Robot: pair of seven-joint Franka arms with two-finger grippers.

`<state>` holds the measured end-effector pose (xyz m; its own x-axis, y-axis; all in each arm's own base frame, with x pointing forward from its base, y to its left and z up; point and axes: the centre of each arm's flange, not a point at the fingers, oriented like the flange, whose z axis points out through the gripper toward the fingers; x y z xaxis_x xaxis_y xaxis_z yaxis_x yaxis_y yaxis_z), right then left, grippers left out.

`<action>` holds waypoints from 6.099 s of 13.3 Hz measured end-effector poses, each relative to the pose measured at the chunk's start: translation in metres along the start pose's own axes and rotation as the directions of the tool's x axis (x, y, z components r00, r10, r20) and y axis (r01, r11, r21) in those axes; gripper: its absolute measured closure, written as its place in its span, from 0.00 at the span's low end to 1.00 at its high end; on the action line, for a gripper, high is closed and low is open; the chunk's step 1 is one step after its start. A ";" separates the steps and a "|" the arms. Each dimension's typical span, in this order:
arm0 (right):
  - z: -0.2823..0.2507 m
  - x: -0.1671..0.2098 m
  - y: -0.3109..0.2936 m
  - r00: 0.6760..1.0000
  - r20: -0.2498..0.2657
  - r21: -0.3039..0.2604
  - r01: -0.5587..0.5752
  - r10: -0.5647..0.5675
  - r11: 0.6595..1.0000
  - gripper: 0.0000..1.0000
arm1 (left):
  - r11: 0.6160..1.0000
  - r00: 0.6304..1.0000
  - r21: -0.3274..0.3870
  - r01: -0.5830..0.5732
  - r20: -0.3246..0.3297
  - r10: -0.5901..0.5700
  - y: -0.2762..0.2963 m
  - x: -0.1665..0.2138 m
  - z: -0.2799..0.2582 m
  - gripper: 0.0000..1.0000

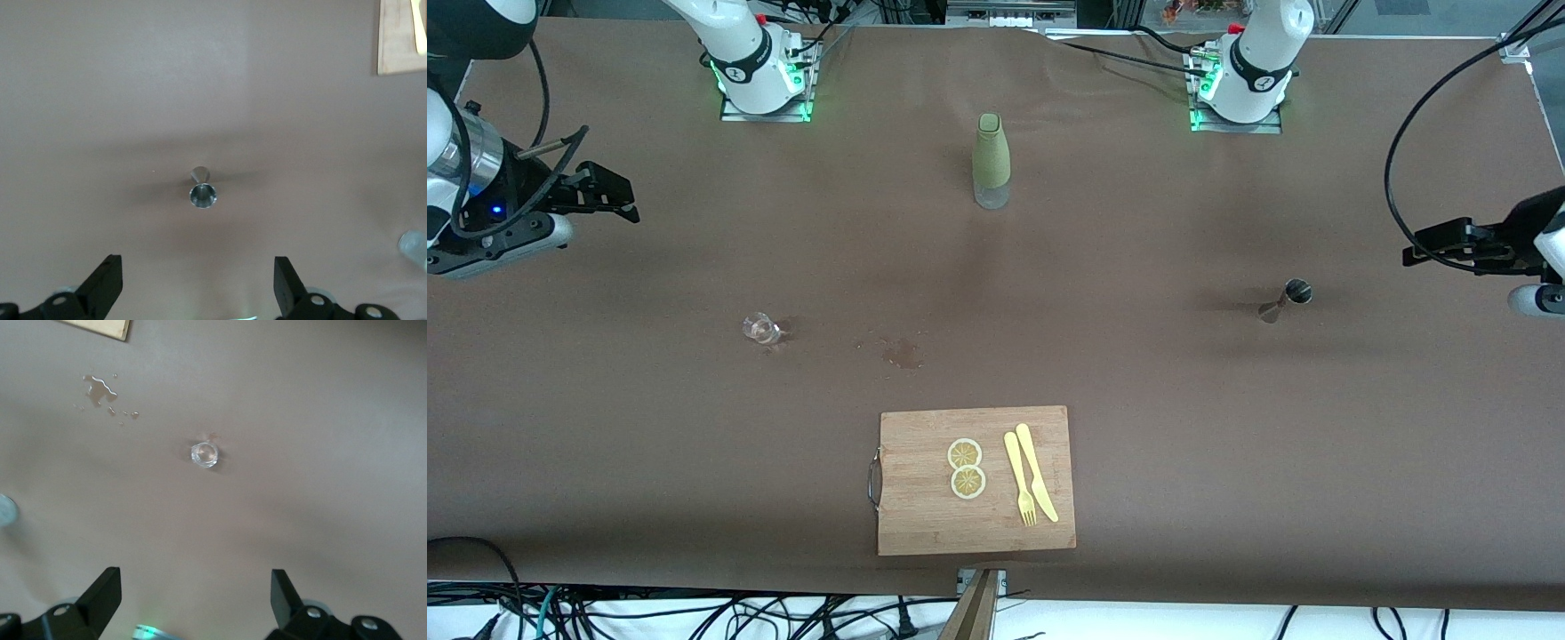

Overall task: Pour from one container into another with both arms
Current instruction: 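Reach the right gripper to the glass beaker while the left gripper reaches the jigger, then grasp the beaker with the right gripper while the left gripper grasps the jigger, then carry the jigger with the left gripper toward the beaker in the right gripper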

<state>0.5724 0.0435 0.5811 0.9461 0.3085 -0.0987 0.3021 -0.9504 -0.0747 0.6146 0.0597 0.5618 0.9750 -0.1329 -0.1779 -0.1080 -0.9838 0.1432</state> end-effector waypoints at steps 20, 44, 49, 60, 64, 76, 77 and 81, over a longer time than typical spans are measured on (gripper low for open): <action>0.164 0.035 0.098 0.706 -0.277 0.256 0.708 -0.652 0.659 0.00 | 0.174 0.372 -0.338 -0.925 -0.711 0.597 -0.225 -0.060 0.344 0.00; 0.472 0.027 0.158 0.071 -0.861 -0.057 0.971 -0.504 0.234 0.00 | 0.132 -0.103 0.140 -0.981 -0.962 0.251 -0.184 -0.046 0.494 0.00; 0.480 0.038 0.140 0.063 -0.873 -0.068 0.966 -0.483 0.249 0.00 | 0.120 -0.107 0.139 -0.983 -0.965 0.238 -0.176 -0.042 0.501 0.00; 0.488 0.048 0.118 0.059 -0.885 -0.066 0.966 -0.461 0.251 0.12 | 0.120 -0.116 0.148 -0.982 -0.965 0.236 -0.175 -0.039 0.500 0.79; 0.488 0.049 0.117 0.058 -0.886 -0.067 0.966 -0.460 0.250 0.16 | 0.113 -0.126 0.157 -0.981 -0.963 0.240 -0.173 -0.035 0.498 0.79; 0.493 0.045 0.114 0.047 -0.887 -0.073 0.968 -0.459 0.240 0.47 | 0.037 -0.244 0.254 -0.967 -0.953 0.178 -0.009 0.071 0.493 0.79; 0.493 0.045 0.114 0.046 -0.887 -0.074 0.968 -0.459 0.240 0.50 | 0.034 -0.249 0.259 -0.965 -0.951 0.182 0.017 0.081 0.493 0.79; 0.494 0.045 0.114 0.046 -0.887 -0.074 0.968 -0.459 0.240 0.65 | 0.071 -0.259 0.274 -0.959 -0.951 0.170 0.114 0.108 0.493 0.79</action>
<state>0.5915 -0.0311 0.0783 0.0086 0.4146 0.9100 0.9969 0.0673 -0.0401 0.6124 -0.1265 0.0791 -0.0865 -0.0188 0.9961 -0.9960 0.0245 -0.0860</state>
